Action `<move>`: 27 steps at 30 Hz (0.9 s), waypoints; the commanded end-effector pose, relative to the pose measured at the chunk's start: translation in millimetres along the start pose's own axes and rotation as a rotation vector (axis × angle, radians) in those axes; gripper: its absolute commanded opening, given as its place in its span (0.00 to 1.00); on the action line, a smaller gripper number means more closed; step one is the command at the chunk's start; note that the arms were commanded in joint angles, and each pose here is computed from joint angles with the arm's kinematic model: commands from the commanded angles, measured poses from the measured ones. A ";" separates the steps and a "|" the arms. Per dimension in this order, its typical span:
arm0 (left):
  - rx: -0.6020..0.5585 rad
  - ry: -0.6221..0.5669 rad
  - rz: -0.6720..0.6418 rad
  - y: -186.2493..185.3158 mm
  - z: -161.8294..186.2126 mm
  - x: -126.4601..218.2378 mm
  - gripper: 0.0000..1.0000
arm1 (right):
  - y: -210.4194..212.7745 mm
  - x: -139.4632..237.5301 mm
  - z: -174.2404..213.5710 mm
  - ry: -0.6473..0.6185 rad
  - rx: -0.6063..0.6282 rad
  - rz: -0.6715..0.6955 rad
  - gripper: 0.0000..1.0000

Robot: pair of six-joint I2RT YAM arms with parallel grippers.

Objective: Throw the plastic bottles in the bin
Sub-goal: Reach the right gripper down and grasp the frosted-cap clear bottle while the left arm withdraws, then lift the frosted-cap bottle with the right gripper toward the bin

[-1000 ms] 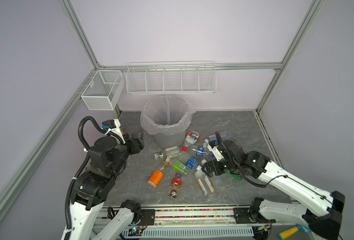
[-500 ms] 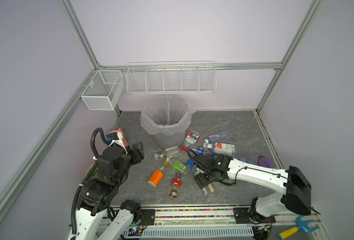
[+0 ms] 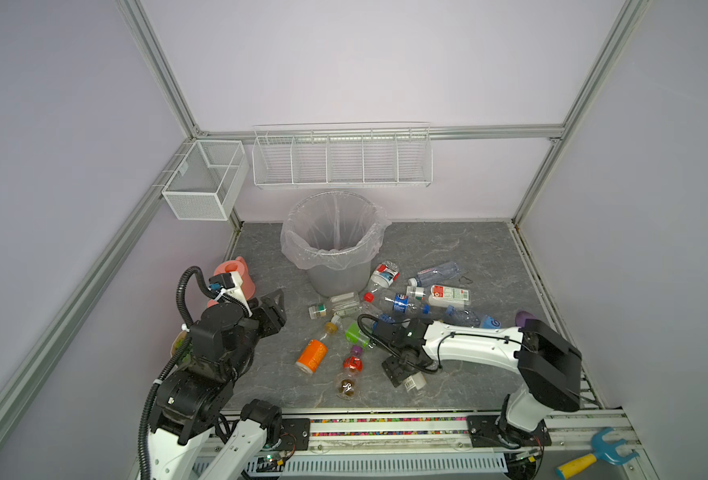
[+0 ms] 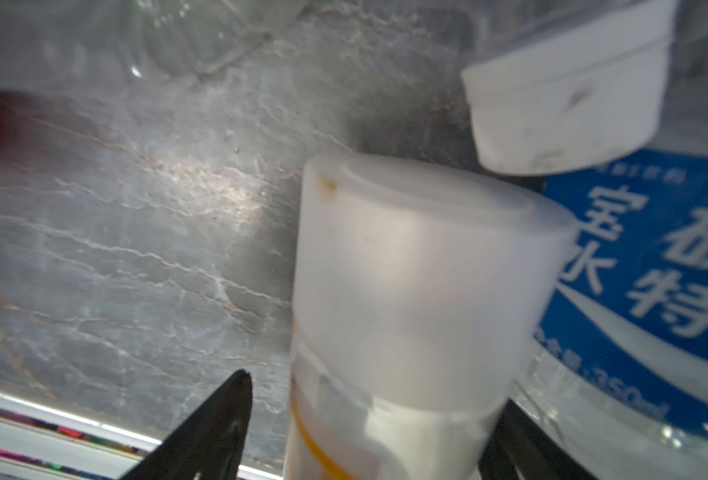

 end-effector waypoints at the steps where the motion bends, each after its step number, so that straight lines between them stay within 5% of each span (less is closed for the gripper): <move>1: 0.011 0.018 -0.005 3.8 6.5 1.3 0.67 | 4.6 -0.3 -4.7 -0.024 -0.035 0.010 0.78; 9: 0.016 0.004 -0.010 6.5 7.2 4.6 0.66 | 7.6 -8.3 -6.0 -0.017 -0.044 0.017 0.63; 16: 0.024 -0.019 0.012 2.0 -0.4 9.0 0.66 | 9.7 6.0 -6.6 -0.047 -0.046 0.020 0.37; 21: 0.015 -0.049 0.024 -1.6 -10.2 18.3 0.66 | 2.8 56.5 -5.4 -0.159 -0.048 -0.013 0.29; 27: 0.017 -0.068 0.048 -4.7 -15.3 23.9 0.66 | -22.3 162.7 1.0 -0.441 -0.043 -0.095 0.29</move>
Point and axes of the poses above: each gripper's point midway between its finger pads, its own x axis back along the fingers, its own y axis along the line the jaws close on, z = x × y, the point moved 7 cm from there along x, back along the fingers, and after that the axes turned 2 degrees about x, right-handed, at the moved point
